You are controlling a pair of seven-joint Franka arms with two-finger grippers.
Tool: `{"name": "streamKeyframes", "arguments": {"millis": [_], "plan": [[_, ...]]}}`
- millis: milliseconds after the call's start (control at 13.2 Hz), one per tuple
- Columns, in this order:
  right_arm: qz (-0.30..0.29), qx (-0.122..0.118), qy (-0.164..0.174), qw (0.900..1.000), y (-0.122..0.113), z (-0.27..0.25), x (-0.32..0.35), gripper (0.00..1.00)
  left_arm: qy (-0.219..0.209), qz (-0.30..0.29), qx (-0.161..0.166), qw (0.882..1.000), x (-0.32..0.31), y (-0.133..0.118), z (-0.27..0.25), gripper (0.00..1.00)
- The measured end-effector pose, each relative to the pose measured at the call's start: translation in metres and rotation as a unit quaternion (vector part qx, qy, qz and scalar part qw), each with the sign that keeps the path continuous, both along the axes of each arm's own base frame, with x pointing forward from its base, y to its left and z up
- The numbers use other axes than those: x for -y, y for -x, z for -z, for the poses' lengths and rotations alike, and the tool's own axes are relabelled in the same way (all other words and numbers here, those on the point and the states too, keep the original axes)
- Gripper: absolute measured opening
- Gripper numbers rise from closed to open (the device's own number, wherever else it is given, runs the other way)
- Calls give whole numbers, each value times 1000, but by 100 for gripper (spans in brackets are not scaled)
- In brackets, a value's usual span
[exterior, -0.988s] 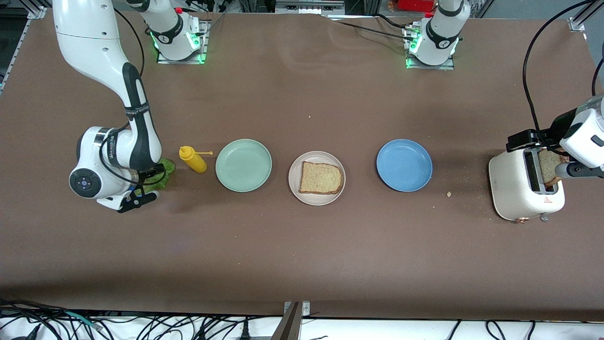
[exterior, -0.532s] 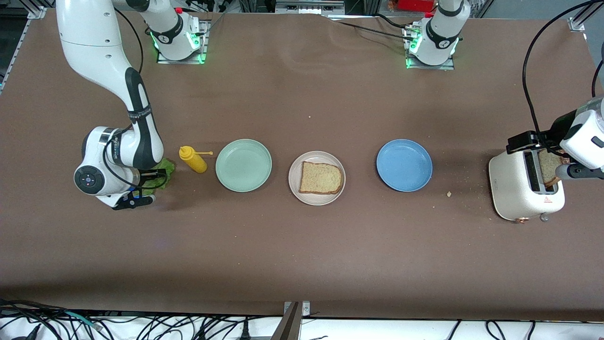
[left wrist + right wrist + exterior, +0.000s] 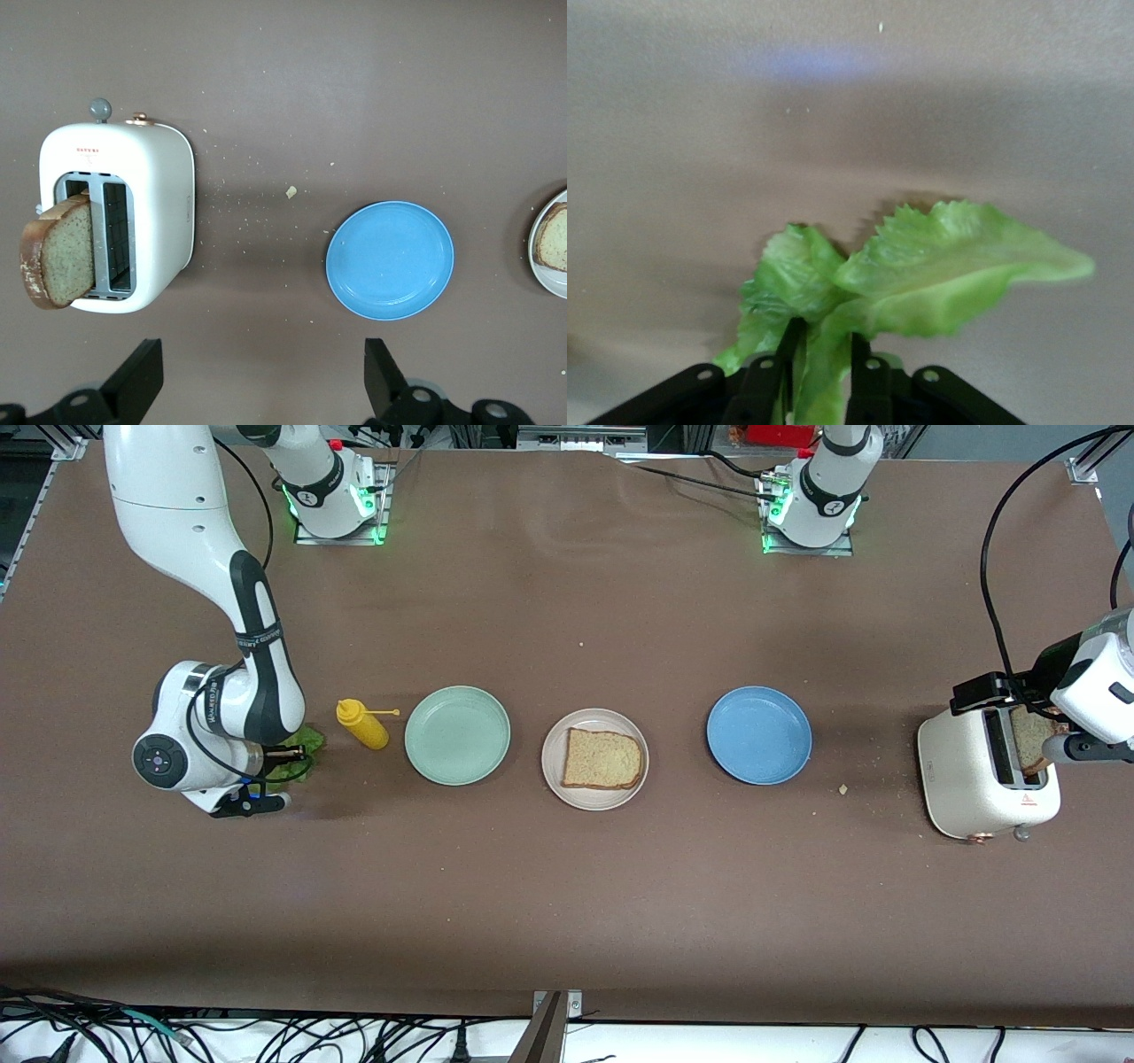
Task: Make sandwich in beige plate with both arms
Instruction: 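Lower the right gripper and grasp the green lettuce leaf, then lift the lettuce with the right gripper and carry it toward the toast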
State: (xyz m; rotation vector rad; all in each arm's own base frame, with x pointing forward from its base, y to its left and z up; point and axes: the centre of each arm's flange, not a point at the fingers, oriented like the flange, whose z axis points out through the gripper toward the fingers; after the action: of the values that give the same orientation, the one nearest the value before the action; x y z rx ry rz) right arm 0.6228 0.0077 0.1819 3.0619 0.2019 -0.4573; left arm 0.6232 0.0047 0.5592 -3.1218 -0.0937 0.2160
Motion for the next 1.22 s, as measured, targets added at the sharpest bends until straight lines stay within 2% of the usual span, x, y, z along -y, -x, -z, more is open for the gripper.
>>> {"name": "streamKeyframes", "arguments": {"millis": [76,228,532,912,1216], "plan": [[0,1,-1,1000,-1,-2,-1,20,0,0,0,1000,0,0,0,100],[-2,0,-3,1000,-9,-14,-3,4,0,0,0,1000,0,0,0,100],[-5,-6,-8,1000,-30,-57,-7,4,0,0,-1,1000,0,-1,1,100],[-7,-24,-10,1000,-46,-113,-8,4,11,-2,-5,1000,1,-3,8,100],[-11,-27,-12,1000,-56,-167,-11,4,14,-2,-4,1000,1,-4,8,100]]}}
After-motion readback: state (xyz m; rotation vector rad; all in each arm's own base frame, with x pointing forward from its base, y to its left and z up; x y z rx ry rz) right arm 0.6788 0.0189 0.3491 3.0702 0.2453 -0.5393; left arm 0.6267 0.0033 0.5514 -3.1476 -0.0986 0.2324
